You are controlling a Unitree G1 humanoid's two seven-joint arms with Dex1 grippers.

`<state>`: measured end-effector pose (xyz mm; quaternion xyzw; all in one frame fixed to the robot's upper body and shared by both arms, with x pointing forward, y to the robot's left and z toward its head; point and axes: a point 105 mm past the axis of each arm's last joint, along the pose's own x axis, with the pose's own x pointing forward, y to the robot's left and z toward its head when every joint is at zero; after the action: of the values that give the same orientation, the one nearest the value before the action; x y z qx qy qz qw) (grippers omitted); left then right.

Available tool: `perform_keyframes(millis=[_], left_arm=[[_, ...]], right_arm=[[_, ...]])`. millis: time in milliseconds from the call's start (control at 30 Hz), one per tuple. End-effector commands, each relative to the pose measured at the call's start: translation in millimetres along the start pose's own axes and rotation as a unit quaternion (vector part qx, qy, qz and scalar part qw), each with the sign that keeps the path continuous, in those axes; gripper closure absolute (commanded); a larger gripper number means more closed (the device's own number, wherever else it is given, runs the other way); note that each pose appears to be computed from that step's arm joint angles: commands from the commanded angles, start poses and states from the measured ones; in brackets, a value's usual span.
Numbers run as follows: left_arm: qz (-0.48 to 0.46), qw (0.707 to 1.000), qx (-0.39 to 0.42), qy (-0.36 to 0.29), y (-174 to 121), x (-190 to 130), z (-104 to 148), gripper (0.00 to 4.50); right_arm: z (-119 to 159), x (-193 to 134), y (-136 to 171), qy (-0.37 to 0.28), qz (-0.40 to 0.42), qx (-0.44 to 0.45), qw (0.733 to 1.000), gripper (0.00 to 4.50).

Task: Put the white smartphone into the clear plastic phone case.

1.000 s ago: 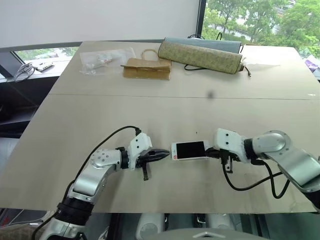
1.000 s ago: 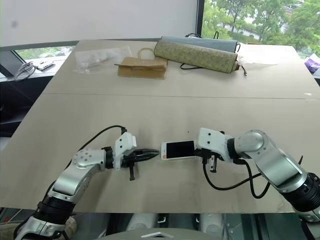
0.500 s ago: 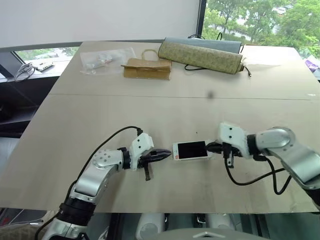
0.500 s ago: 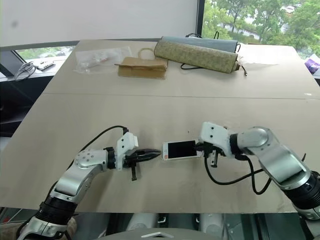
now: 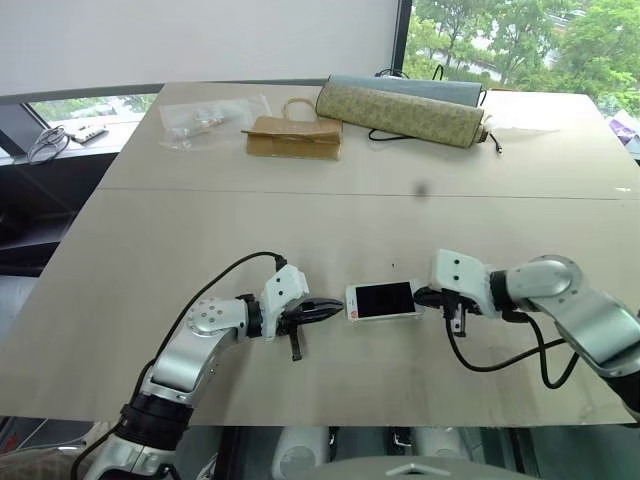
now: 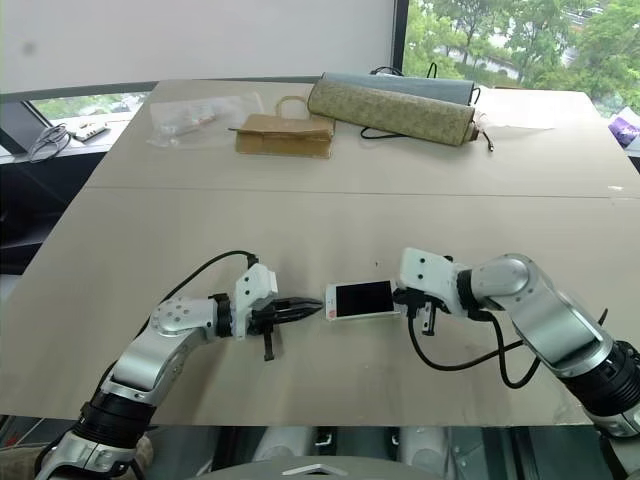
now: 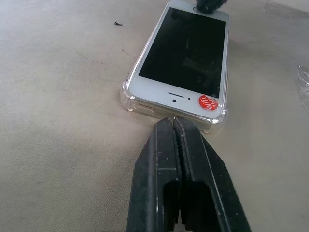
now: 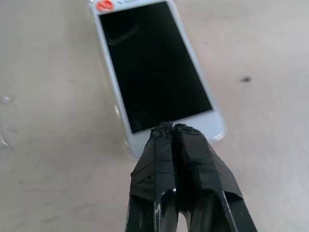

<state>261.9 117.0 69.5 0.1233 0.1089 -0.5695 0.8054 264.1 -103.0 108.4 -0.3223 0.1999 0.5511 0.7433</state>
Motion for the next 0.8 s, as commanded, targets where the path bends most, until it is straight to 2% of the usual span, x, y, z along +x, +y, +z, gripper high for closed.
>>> perform_keyframes(millis=[33, 467, 667, 800], left_arm=[[-0.008, 1.0, 0.009, -0.001, -5, 5, 3, 4.47], [-0.001, 1.0, 0.007, -0.001, -4, 4, 2, 4.47], [-0.003, 1.0, 0.009, 0.0, -3, 4, 3, 4.47], [-0.005, 1.0, 0.01, 0.0, -3, 5, 3, 4.47]], right_arm=[[8, -2, -3, -0.011, -0.003, -0.016, 1.0, 4.5], [-6, -30, -20, 0.0, -0.052, 0.03, 0.998, 4.5], [-16, -19, -14, 0.02, -0.038, 0.018, 0.999, 4.5], [-10, -12, -10, 0.008, -0.024, 0.011, 1.0, 4.5]])
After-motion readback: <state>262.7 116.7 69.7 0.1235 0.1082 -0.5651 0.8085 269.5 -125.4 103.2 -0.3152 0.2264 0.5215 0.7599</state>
